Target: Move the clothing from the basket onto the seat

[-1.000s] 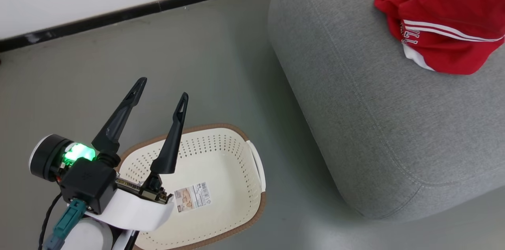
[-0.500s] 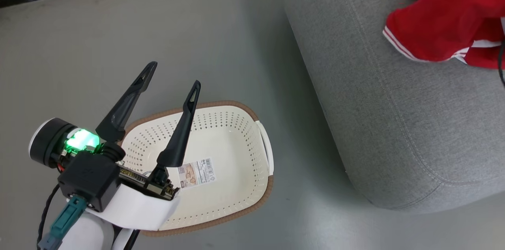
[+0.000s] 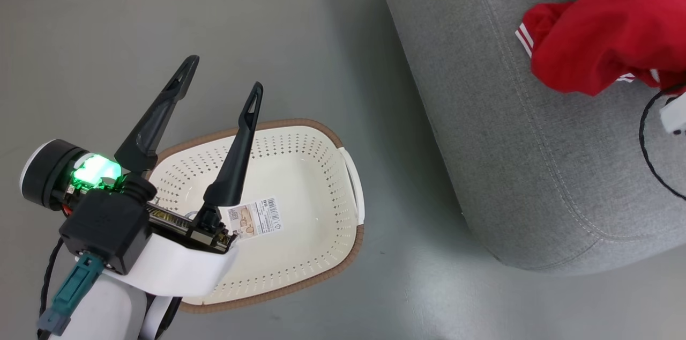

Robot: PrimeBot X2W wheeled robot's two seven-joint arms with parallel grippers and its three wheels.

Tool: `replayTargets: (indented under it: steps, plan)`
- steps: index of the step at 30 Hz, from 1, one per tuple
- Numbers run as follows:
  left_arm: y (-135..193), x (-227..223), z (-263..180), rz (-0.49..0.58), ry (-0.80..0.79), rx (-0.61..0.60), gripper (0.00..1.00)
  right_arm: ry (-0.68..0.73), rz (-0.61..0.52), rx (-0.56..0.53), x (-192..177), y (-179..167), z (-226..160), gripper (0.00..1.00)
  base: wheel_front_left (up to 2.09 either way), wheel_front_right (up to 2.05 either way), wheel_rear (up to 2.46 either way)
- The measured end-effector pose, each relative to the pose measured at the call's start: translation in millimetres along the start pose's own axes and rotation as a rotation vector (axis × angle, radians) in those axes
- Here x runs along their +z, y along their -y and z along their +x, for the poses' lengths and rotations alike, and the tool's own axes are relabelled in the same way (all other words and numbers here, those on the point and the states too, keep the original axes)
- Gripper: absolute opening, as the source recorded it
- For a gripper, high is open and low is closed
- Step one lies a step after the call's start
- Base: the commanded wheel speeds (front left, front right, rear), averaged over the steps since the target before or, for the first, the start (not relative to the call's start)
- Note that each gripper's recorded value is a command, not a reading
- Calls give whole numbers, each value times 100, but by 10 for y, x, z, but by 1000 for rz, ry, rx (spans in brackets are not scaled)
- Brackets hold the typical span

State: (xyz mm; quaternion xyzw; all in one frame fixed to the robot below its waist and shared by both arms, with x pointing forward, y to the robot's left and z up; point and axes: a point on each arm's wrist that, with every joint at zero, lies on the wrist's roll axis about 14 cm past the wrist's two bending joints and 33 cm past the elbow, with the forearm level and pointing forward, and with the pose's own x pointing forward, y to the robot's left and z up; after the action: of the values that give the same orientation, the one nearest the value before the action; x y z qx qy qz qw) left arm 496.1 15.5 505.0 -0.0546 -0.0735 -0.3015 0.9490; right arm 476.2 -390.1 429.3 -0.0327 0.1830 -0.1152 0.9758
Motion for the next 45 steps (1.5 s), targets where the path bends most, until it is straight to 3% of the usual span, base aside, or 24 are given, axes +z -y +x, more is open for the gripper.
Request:
replayTargets:
  steps: [6,15,18,19,20,21,22,25,45]
  plan:
    - [35,-56,44,-13,1,-11,100,-78,-17,-42,-290,187,-174,0,0,0,0]
    - [57,-45,57,-14,8,-14,100,-100,-20,-120,-372,519,-341,3,0,0,0]
    - [54,-51,55,-13,6,-13,100,-106,-21,-122,-401,523,-350,27,0,0,0]
    - [53,-52,55,-13,6,-13,100,-107,-21,-122,-407,521,-351,42,0,0,0]
    - [52,-55,55,-13,5,-13,100,-107,-18,-122,-413,515,-349,47,0,0,0]
    - [51,-57,54,-13,4,-13,100,-107,-12,-121,-418,503,-345,71,0,0,0]
    - [50,-60,53,-13,4,-13,100,-104,-7,-119,-422,488,-340,81,0,0,0]
    - [47,-73,51,-12,0,-12,100,-101,6,-109,-441,427,-326,100,0,0,0]
    - [110,-86,105,-16,7,-28,100,-176,52,-86,-868,320,-684,100,0,0,0]
